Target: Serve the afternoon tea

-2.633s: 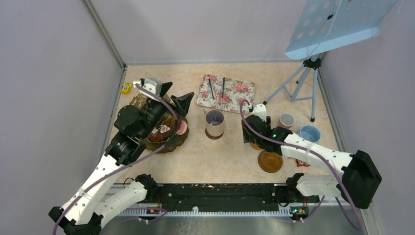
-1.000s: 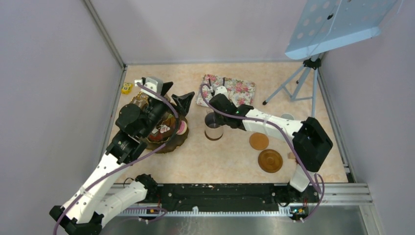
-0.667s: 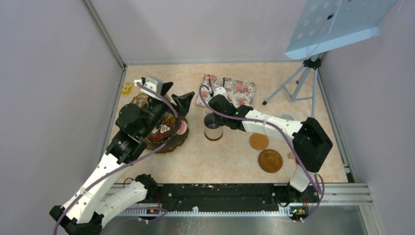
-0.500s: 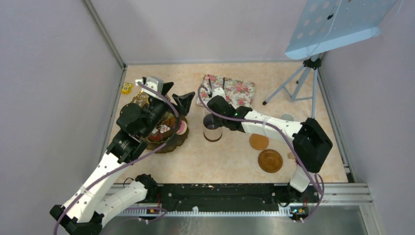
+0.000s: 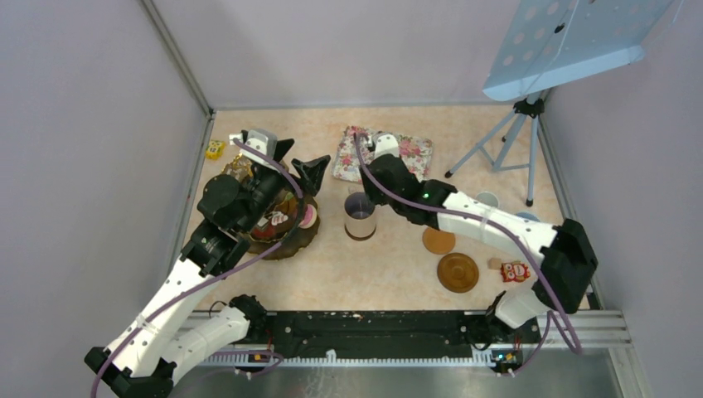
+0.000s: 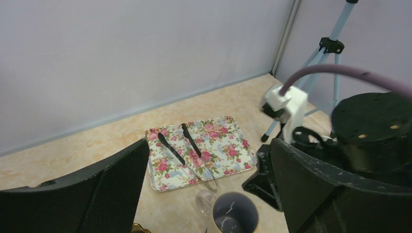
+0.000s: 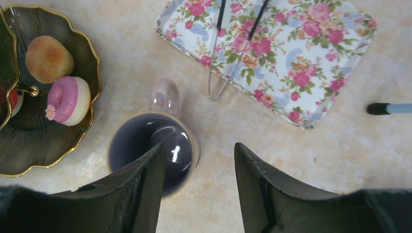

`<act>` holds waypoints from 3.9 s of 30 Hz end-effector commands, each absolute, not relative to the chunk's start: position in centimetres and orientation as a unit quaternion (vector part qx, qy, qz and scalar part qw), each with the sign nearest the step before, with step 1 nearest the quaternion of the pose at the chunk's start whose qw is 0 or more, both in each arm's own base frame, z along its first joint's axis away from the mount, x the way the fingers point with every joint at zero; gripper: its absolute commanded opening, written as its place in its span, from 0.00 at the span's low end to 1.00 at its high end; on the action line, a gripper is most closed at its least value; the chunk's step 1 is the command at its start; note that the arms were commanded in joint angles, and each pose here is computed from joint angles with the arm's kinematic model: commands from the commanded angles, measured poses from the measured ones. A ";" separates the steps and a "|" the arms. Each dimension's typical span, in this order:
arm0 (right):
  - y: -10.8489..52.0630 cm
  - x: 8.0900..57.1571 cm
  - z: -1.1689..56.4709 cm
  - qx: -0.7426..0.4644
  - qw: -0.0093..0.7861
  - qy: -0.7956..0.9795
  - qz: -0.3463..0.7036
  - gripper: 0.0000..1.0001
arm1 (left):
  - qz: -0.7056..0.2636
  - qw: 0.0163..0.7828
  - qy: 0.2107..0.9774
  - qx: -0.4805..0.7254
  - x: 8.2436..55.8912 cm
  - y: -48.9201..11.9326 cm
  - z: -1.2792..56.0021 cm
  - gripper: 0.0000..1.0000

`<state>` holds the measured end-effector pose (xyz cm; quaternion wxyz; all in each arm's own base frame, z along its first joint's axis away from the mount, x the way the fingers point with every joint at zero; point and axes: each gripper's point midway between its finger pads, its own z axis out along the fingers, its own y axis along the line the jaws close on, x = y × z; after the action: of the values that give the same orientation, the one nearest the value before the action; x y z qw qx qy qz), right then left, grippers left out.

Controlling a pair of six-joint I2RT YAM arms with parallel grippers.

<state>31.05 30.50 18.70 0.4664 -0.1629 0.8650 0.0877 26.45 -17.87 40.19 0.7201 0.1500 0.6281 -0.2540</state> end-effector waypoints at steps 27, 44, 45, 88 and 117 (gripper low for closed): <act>15.5 25.9 5.7 0.094 0.402 0.908 0.078 0.41 | -0.271 0.728 0.611 0.152 26.3 -18.3 41.4 0.99; 22.2 30.5 4.5 0.052 0.411 0.897 0.156 0.41 | -0.269 0.729 0.610 0.153 26.4 -18.3 41.2 0.99; 22.6 30.9 4.7 0.049 0.412 0.896 0.159 0.41 | -0.267 0.728 0.613 0.152 26.5 -18.3 41.1 0.99; 1.9 27.7 9.9 0.234 0.460 0.846 -0.136 0.67 | -0.267 0.724 0.618 0.151 26.9 -18.4 40.7 0.99; 10.8 31.6 11.6 0.092 0.505 0.858 0.020 0.00 | -0.266 0.722 0.620 0.150 27.0 -18.4 40.6 0.99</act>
<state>29.96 5.76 7.62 0.4446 0.1505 0.8801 -0.0714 26.99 -18.62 39.18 0.7070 0.1599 0.6381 -0.2597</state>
